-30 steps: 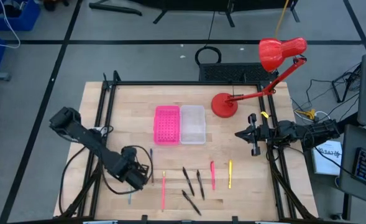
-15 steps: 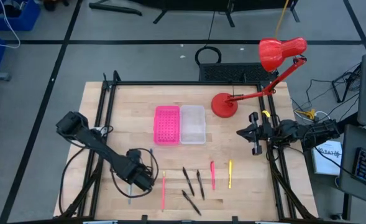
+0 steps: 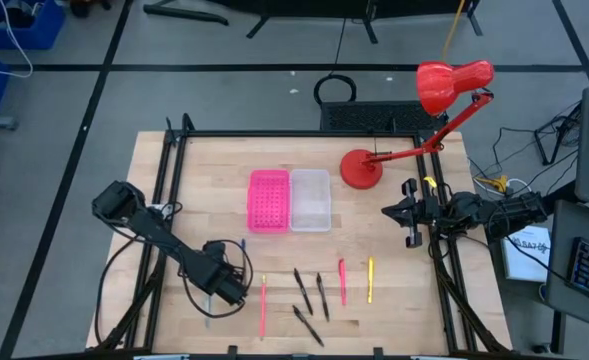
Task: Pick & place school supplies into a supply box
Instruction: Put the black scissors into the pink supply box
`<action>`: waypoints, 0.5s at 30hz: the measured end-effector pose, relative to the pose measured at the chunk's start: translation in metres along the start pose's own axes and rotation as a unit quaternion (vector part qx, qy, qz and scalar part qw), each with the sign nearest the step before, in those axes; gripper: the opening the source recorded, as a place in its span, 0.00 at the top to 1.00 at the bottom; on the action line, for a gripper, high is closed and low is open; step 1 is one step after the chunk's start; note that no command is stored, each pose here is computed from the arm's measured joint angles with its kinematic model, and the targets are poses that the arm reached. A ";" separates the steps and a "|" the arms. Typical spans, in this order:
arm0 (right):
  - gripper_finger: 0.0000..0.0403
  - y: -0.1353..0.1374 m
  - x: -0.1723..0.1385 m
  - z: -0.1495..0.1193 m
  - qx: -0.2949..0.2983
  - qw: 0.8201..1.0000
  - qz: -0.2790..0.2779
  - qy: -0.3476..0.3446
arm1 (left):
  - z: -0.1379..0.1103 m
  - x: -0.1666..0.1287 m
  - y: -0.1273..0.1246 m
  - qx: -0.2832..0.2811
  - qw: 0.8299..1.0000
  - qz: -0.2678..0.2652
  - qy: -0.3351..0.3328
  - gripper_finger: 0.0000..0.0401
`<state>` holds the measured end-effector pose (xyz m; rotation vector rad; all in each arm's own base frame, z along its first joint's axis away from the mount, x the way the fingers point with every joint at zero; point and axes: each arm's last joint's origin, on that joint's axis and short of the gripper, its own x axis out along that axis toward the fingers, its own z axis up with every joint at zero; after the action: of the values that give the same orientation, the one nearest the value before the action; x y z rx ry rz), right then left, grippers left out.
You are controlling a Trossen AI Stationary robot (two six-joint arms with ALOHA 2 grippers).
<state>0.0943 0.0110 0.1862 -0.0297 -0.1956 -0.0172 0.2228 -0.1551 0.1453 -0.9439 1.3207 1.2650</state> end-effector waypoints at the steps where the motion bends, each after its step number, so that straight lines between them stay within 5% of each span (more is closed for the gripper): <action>1: 1.00 0.000 0.000 0.000 0.000 1.000 0.000 0.001 | 0.000 0.003 0.000 -0.003 1.000 -0.004 -0.002 0.53; 15: 1.00 0.000 0.000 -0.002 -0.001 1.000 0.001 0.010 | 0.006 0.000 0.007 -0.025 0.998 -0.036 -0.034 0.60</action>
<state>0.0946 0.0111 0.1843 -0.0322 -0.1761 -0.0151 0.2175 -0.1481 0.1473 -0.9677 1.1971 1.2688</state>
